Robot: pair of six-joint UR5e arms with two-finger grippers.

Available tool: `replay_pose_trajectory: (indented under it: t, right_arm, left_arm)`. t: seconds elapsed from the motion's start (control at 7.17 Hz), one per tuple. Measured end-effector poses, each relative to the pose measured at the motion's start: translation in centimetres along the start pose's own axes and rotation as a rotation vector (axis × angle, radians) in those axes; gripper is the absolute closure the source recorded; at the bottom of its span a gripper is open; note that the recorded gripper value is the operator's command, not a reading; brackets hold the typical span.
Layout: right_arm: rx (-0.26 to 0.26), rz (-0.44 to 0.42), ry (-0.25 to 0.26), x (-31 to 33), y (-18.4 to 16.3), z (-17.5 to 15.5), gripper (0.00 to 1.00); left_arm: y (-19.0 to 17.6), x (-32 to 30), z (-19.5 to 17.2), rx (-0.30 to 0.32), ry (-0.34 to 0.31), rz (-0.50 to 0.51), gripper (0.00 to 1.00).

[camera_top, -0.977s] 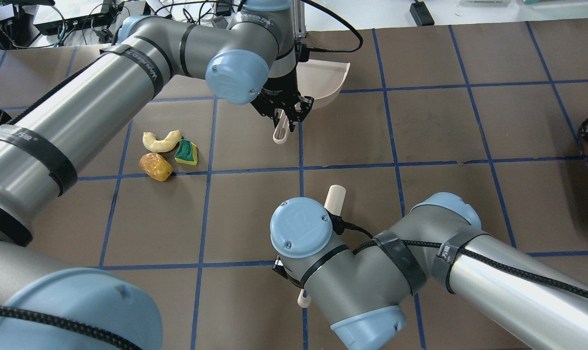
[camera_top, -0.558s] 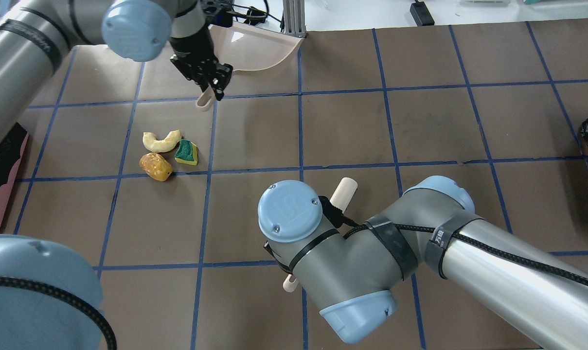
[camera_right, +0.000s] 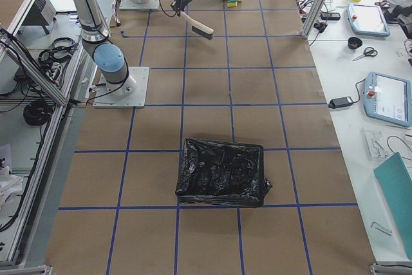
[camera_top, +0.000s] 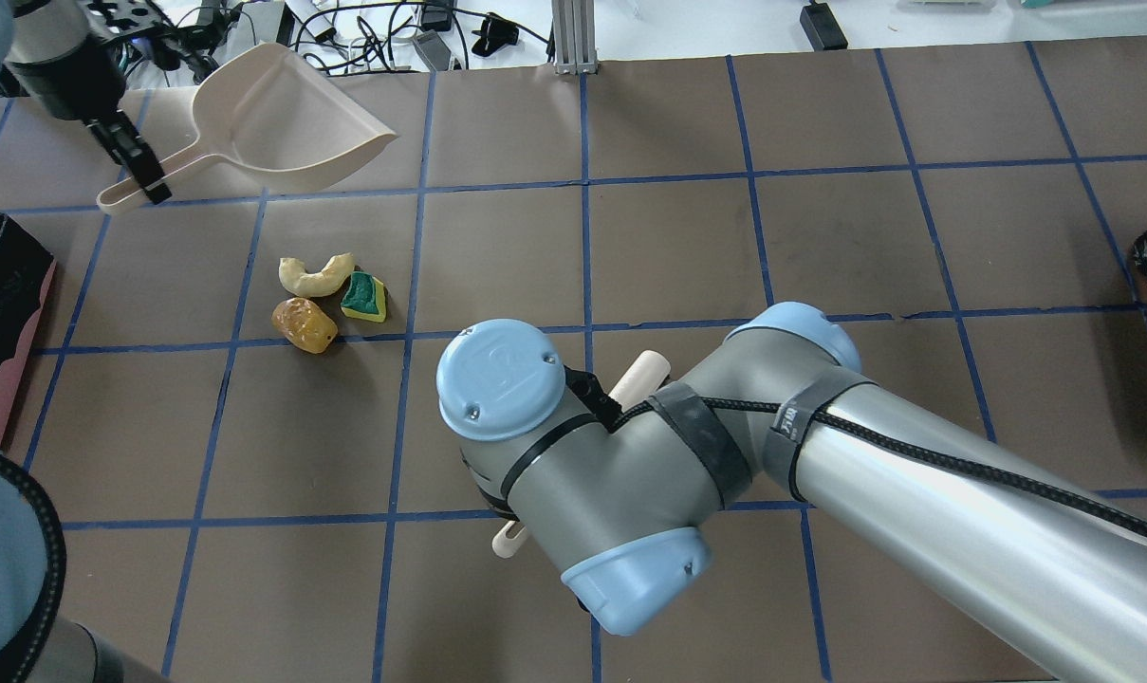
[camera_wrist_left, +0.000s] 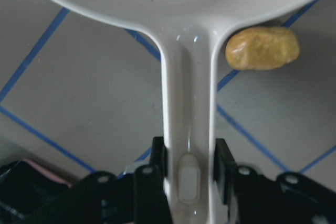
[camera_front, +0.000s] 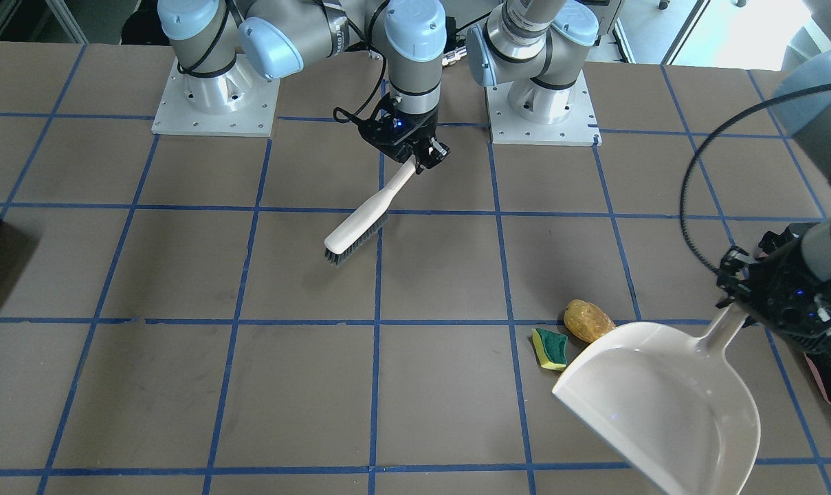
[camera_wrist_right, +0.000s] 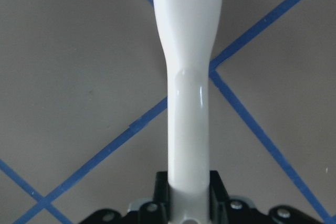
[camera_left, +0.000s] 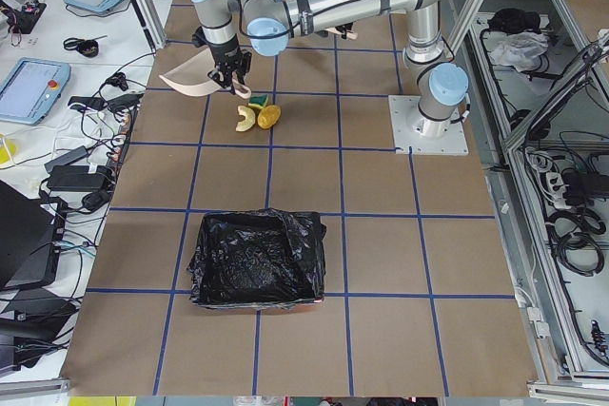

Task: Sweep and dump trash in nearest bin
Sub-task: 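Lift the dustpan with the left gripper and set it beside the toys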

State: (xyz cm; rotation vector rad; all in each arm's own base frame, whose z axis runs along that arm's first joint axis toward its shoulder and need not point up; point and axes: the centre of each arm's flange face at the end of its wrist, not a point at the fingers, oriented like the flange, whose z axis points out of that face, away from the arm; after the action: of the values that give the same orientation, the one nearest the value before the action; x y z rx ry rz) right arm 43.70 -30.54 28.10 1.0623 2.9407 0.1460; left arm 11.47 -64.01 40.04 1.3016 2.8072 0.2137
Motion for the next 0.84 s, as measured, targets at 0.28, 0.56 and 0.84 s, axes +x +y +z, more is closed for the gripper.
replay_pose_trajectory:
  t: [0.28,0.56,0.84]
  right_arm:
    - [-0.005,0.022,0.031,-3.3,1.8,-0.2,1.00]
    - [-0.006,0.025,0.045,-4.2,2.3,-0.2,1.00]
    - [-0.007,0.032,0.049,-4.3,2.4,-0.1,1.00]
  left_arm:
    - [8.4,-5.2,2.5,-0.079,-0.031,0.236,1.00]
    - [12.1,-9.1,6.2,-0.133,-0.111,0.442,1.00]
    - [12.0,-10.8,11.3,-0.156,-0.164,0.591,1.00]
